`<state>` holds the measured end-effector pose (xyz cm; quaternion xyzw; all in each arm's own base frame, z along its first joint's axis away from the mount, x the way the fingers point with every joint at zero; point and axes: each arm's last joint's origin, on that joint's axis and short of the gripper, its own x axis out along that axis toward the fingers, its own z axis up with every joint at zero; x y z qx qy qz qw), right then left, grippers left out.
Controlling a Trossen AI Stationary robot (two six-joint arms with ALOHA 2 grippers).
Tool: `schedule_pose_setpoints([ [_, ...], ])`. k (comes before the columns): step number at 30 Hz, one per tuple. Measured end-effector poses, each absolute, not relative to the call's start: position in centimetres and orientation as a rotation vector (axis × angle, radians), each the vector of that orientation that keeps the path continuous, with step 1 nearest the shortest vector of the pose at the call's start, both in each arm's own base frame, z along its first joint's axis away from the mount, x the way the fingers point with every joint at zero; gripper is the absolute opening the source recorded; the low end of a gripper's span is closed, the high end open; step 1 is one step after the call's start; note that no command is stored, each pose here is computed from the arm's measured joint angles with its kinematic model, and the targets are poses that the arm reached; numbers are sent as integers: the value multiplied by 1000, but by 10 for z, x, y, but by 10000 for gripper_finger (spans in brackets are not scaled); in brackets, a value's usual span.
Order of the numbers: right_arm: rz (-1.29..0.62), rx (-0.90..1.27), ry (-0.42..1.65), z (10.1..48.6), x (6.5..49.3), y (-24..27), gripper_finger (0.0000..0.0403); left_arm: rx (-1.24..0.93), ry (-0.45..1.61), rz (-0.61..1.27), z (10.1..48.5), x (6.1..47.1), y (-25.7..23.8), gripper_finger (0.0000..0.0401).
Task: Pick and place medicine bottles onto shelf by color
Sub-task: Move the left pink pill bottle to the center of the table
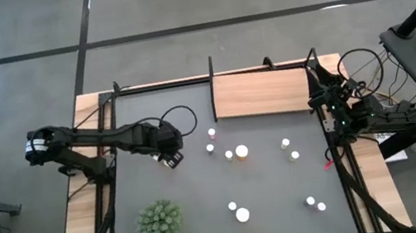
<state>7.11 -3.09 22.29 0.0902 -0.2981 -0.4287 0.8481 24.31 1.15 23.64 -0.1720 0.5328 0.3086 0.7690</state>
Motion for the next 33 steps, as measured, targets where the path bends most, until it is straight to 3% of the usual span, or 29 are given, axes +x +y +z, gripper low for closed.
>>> schedule_pose_setpoints([
  [9, -904, 190, -629, 223, 71, -31, 352, -958, 1109, 1025, 223, 241, 7, 221],
  [15, -903, 190, -628, 223, 71, -31, 352, -1255, 1079, 1157, 219, 243, 4, 221],
  [24, -904, 190, -629, 223, 71, -31, 352, -1461, 963, 1336, 217, 244, 4, 221],
  [33, -903, 190, -629, 223, 71, -31, 352, -1474, 1008, 1435, 198, 255, 4, 221],
])
